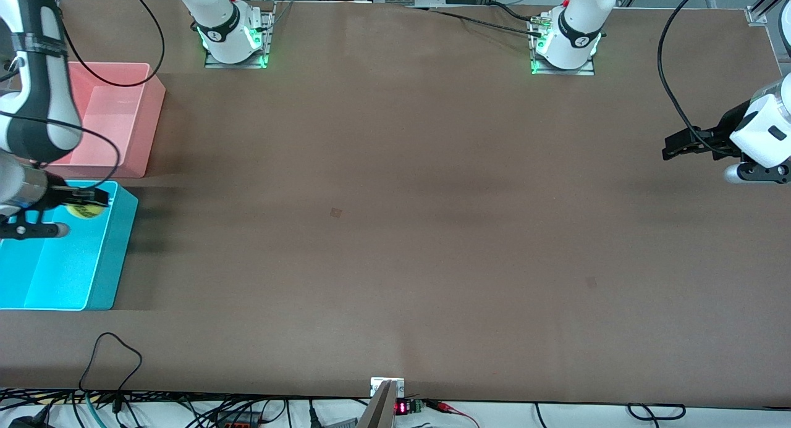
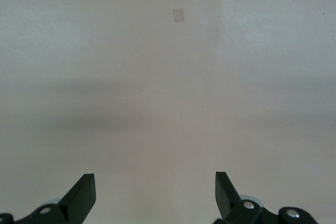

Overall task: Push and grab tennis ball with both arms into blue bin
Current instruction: 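Lower the held tennis ball into the blue bin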

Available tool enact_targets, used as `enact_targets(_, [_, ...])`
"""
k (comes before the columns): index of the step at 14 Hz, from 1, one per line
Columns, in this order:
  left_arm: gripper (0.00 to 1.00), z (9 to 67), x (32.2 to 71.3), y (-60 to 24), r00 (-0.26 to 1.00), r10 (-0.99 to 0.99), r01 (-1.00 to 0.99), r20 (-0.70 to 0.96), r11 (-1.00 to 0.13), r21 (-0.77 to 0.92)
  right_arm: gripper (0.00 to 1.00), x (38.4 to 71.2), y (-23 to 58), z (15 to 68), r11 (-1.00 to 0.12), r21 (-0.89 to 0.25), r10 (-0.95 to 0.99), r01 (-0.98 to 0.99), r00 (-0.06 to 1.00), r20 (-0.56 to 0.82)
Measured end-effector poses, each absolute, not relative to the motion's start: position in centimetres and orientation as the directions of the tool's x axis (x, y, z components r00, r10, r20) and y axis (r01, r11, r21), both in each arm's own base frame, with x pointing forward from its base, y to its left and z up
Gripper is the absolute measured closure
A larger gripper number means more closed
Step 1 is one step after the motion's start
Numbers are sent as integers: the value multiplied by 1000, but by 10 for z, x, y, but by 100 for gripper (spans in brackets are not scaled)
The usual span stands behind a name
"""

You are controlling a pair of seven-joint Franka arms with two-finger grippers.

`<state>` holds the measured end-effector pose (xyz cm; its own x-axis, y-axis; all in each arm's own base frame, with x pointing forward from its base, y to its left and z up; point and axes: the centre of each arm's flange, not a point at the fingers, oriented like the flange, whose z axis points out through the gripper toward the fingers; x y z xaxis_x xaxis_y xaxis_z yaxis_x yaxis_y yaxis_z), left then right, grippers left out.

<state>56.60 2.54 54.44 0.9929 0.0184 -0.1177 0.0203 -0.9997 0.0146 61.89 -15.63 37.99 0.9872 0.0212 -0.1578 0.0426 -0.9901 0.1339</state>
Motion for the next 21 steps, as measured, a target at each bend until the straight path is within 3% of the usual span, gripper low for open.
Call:
enact_targets(7, [0,544,566,25,993,18,20,-120,-1000,15,32,606,-239,317,-983,181,-2,31,984,-179])
enact_targets(21, [0,543,564,23,991,14,17,-131,-1000,15,32,589,-286,214,-987,160,-8,32,971,-240])
